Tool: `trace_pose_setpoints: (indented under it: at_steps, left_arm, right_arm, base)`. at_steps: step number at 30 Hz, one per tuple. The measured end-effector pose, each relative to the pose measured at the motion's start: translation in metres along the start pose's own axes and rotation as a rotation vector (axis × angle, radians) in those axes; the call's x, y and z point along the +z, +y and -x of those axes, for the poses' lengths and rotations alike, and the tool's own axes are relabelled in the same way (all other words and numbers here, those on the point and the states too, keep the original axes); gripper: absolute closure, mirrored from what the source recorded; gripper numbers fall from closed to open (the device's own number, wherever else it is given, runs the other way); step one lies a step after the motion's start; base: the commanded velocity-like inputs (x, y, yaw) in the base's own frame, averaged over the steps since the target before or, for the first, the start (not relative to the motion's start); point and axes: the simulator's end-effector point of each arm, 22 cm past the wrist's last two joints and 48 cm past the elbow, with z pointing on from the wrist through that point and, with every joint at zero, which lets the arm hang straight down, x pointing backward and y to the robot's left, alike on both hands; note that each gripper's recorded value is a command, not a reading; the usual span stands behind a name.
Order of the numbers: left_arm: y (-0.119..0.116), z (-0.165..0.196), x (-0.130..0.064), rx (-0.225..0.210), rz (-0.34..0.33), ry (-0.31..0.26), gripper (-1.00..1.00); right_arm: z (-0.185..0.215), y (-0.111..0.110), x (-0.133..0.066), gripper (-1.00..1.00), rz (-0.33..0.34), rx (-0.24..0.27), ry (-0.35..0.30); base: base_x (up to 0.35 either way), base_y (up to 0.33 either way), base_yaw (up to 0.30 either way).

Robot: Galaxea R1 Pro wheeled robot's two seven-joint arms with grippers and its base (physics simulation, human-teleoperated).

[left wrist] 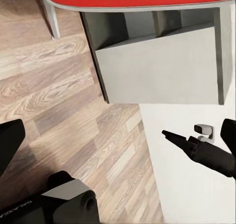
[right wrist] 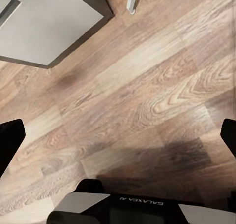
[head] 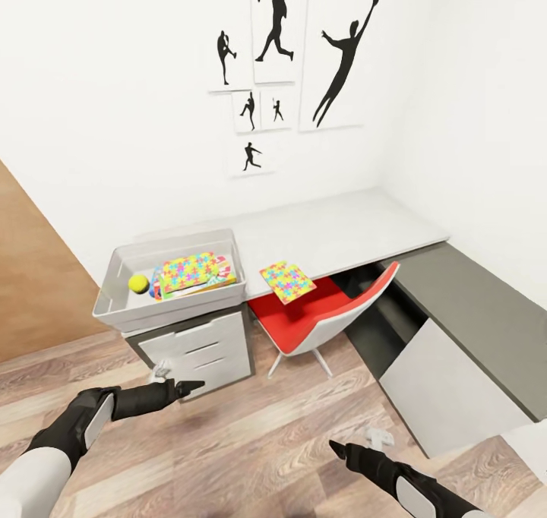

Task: Put all the toys in the child's room - the three board games (two on the bed and one on the table), the two jigsaw puzzles on the table, and the tennis ball on the table - inside the toy box on the table in the child's room.

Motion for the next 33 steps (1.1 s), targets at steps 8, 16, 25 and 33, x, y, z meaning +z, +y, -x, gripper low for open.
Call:
trace_pose_setpoints:
  at_steps: [8,16,25,33]
  left_arm:
    - [-0.013,0.005,-0.004,0.0,-0.043,-0.014,-1.0]
    - [-0.017,0.019,-0.014,-0.006,-0.055,-0.061,-1.0]
    - [-0.022,0.03,-0.022,-0.001,-0.064,-0.098,-1.0]
    - [-0.027,0.035,-0.026,0.007,-0.067,-0.111,-1.0]
  right_arm:
    - [0.0,-0.007,-0.015,-1.0,0.046,-0.001,-0.011]
    - [0.018,0.003,-0.044,-1.0,0.237,0.006,-0.036]
    - [0.048,0.02,-0.097,-1.0,0.505,0.047,-0.073]
    - [0.077,0.031,-0.147,-1.0,0.692,0.03,-0.117]
  base:
    - [0.0,0.0,-0.078]
    - [0.0,0.0,-0.079]
    - [0.0,0.0,-0.079]
    - [0.0,0.0,-0.079]
